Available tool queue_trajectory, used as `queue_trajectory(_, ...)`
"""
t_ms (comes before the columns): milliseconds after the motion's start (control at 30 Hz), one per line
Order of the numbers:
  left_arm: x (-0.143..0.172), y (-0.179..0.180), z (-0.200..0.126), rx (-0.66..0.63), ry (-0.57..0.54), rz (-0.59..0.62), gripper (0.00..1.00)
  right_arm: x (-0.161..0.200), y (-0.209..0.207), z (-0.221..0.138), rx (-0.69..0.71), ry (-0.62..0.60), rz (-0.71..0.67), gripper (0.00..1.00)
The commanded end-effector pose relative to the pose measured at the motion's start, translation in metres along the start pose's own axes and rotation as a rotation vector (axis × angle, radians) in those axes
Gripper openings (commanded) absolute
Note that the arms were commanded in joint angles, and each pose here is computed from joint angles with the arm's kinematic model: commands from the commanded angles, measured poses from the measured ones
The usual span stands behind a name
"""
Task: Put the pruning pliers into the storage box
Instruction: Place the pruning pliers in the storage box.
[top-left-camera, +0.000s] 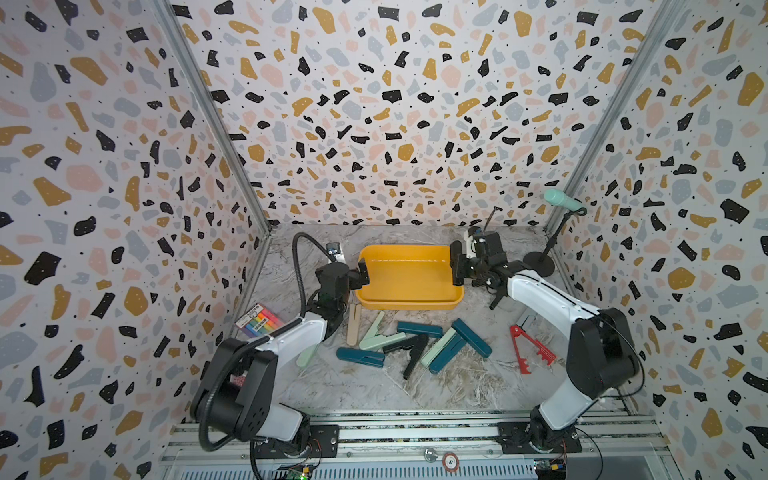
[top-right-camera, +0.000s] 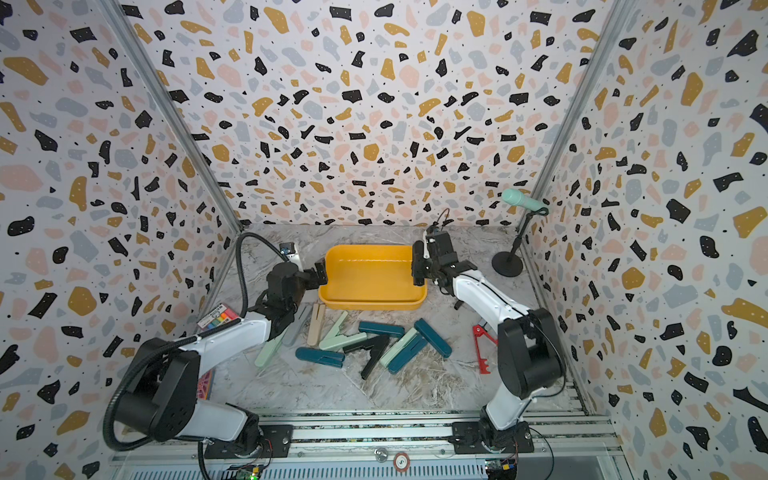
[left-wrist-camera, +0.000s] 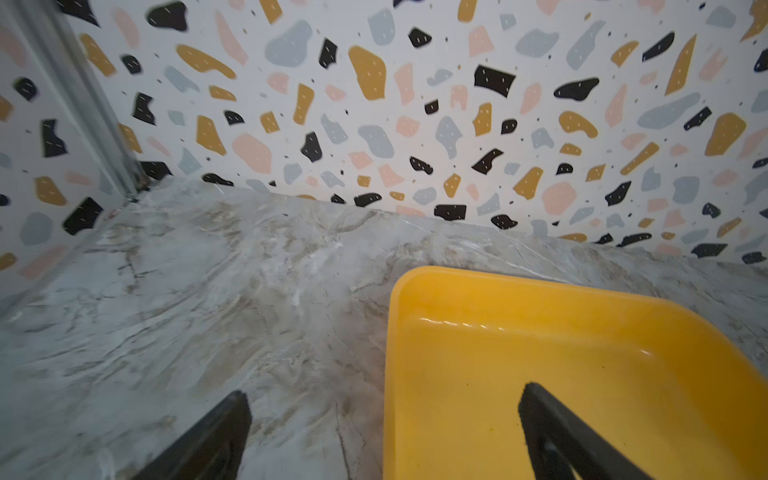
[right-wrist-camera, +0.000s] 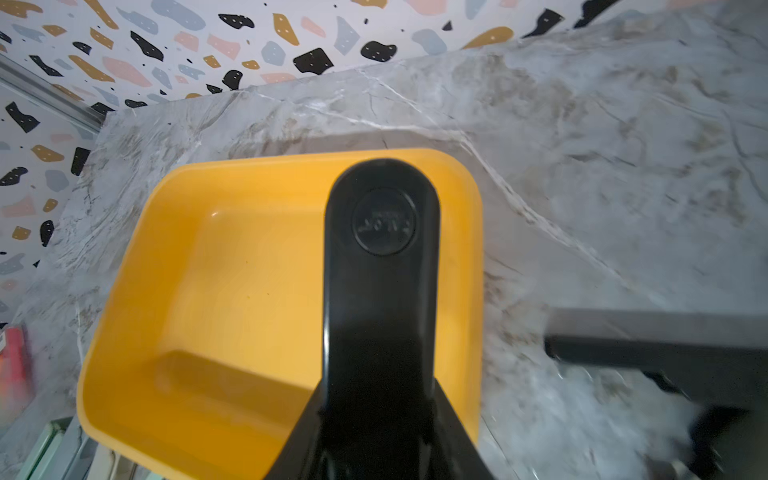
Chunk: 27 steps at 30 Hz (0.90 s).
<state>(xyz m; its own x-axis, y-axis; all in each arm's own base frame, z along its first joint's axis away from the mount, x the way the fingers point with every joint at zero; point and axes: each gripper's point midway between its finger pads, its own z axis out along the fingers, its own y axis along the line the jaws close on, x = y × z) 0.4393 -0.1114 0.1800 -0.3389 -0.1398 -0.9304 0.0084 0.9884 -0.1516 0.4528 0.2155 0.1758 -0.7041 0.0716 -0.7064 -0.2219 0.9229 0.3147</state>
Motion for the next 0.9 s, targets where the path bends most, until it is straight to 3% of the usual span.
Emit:
queue_trajectory(0,0.011,-0.012,0.012,0.068,0.089,-0.018,0.99,-0.005,0.011,0.025,0.008,0.025,-0.004,0.01)
queue_trajectory(233,0.038,-0.021,0.032,0.1,0.203,-0.045,1.0,0.015,-0.009,0.068,0.096,0.106,-0.006,0.02)
queue_trajectory(367,0.055,-0.025,0.04,0.111,0.266,-0.079,0.95,0.029,-0.025,0.082,0.148,0.154,-0.033,0.02)
queue_trajectory(867,0.064,-0.05,0.043,0.23,0.283,-0.269,0.89,0.033,-0.068,0.097,0.259,0.217,-0.102,0.03)
